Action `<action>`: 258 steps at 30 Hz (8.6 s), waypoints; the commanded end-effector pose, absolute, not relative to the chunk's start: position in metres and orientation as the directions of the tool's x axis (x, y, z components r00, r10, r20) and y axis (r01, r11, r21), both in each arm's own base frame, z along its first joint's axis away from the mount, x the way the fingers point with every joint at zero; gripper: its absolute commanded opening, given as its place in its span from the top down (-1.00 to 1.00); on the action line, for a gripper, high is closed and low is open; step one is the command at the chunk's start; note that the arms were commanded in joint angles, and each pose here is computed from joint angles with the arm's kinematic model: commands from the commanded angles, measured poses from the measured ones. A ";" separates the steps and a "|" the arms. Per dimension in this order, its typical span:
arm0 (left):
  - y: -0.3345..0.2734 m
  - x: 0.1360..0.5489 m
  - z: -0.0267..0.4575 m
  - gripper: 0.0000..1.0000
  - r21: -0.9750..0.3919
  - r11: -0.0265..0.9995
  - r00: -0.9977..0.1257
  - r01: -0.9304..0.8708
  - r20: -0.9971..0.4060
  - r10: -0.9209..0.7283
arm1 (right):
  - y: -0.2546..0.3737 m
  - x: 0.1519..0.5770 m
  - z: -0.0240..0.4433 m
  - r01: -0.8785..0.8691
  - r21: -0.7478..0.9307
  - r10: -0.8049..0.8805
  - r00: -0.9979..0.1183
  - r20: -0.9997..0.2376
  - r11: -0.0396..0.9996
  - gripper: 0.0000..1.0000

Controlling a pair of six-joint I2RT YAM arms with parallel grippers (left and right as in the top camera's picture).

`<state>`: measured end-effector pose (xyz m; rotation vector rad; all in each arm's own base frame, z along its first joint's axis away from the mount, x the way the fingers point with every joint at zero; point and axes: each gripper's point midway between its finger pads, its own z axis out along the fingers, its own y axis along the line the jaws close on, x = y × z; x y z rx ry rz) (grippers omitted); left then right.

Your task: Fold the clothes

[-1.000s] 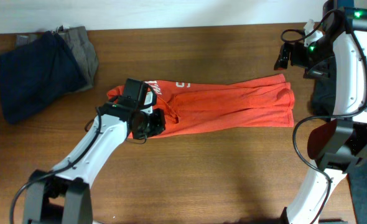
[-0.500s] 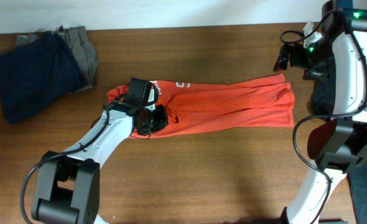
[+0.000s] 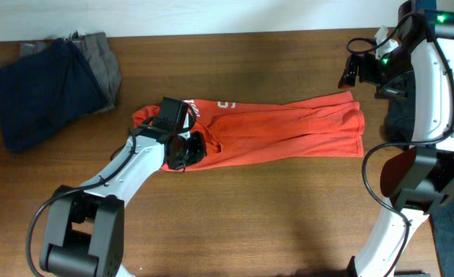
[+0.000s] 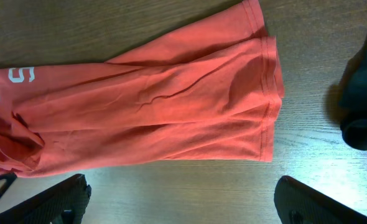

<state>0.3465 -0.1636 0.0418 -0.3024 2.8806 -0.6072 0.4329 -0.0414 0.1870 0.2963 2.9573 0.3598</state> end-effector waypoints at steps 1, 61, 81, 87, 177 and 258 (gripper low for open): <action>-0.164 0.351 0.026 0.99 -0.407 0.891 -0.957 -0.200 -0.114 -0.267 | -0.039 0.432 0.185 0.164 0.248 0.197 -0.974 -0.115 0.955 -0.98; -0.182 0.410 0.127 0.98 -0.428 0.900 -0.868 0.077 -0.474 -0.151 | -0.039 0.431 0.185 0.164 0.248 0.197 -0.974 -0.113 0.955 -0.98; -0.228 0.378 0.042 0.98 -0.476 0.879 -0.969 0.018 -0.224 -0.102 | -0.039 0.429 0.185 0.166 0.248 0.197 -0.975 -0.105 0.954 -0.98; -0.225 0.385 0.028 0.99 -0.442 0.897 -0.965 0.009 -0.240 -0.108 | -0.039 0.429 0.185 0.166 0.248 0.197 -0.975 -0.105 0.954 -0.98; -0.122 0.401 0.009 0.99 -0.870 0.493 -0.989 -0.005 -0.070 -0.134 | -0.038 0.428 0.185 0.159 0.248 0.190 -0.976 -0.103 0.956 -0.98; -0.029 0.400 0.139 -0.98 -0.361 0.932 -0.867 -0.045 -0.449 -0.216 | -0.090 0.418 0.013 0.010 0.588 0.059 -0.996 -0.064 0.809 -0.98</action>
